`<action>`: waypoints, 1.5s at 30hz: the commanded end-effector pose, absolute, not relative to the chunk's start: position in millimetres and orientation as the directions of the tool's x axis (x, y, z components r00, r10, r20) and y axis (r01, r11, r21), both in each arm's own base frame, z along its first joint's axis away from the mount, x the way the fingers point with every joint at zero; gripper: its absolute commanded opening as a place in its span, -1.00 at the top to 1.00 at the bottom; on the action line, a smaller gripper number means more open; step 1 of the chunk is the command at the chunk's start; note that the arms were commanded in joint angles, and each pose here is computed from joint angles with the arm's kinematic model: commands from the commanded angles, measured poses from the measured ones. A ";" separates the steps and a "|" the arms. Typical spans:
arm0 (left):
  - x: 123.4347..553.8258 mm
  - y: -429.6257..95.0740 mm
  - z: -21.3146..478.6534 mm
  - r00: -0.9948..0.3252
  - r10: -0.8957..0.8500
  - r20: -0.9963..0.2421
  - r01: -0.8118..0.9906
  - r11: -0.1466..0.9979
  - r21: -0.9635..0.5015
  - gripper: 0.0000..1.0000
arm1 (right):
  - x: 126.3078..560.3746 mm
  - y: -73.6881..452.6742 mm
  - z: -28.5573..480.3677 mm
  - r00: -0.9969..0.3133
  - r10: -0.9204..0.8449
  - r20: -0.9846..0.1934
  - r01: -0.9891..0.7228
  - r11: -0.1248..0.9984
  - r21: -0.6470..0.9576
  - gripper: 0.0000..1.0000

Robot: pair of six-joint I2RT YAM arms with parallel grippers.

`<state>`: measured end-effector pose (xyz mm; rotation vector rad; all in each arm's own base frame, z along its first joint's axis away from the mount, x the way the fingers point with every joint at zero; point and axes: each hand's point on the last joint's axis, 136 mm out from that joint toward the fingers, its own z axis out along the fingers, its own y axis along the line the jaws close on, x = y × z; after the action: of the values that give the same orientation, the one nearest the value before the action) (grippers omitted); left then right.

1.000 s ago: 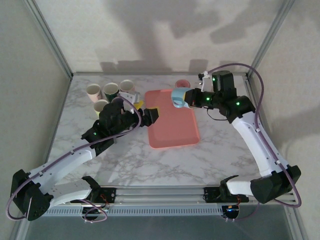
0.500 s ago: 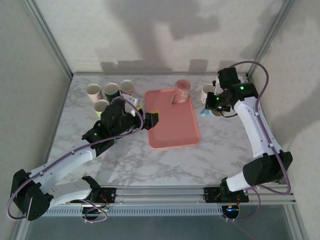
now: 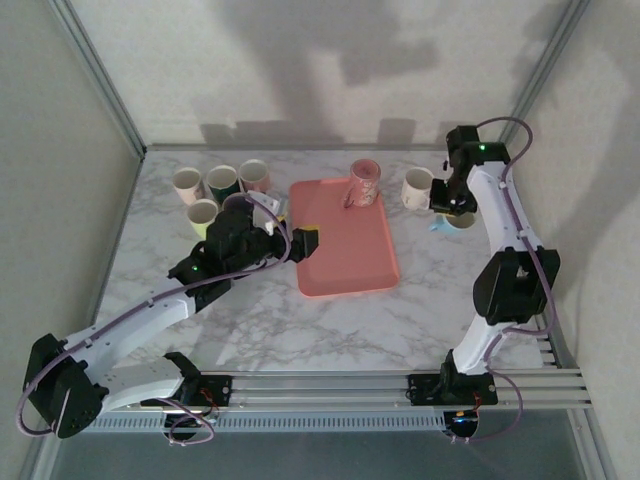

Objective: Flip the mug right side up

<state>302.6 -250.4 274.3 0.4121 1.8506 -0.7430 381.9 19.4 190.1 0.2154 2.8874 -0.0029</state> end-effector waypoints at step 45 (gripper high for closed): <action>314.8 -283.5 239.2 -0.437 0.054 -0.898 0.671 0.684 -0.286 -0.99 | 468.5 -28.7 137.5 -0.988 -0.016 -0.152 0.003 0.992 -0.125 0.52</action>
<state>313.5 -279.8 224.3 0.5546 1.9487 -0.7647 473.0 -24.3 110.7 -0.0600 3.0157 -0.1641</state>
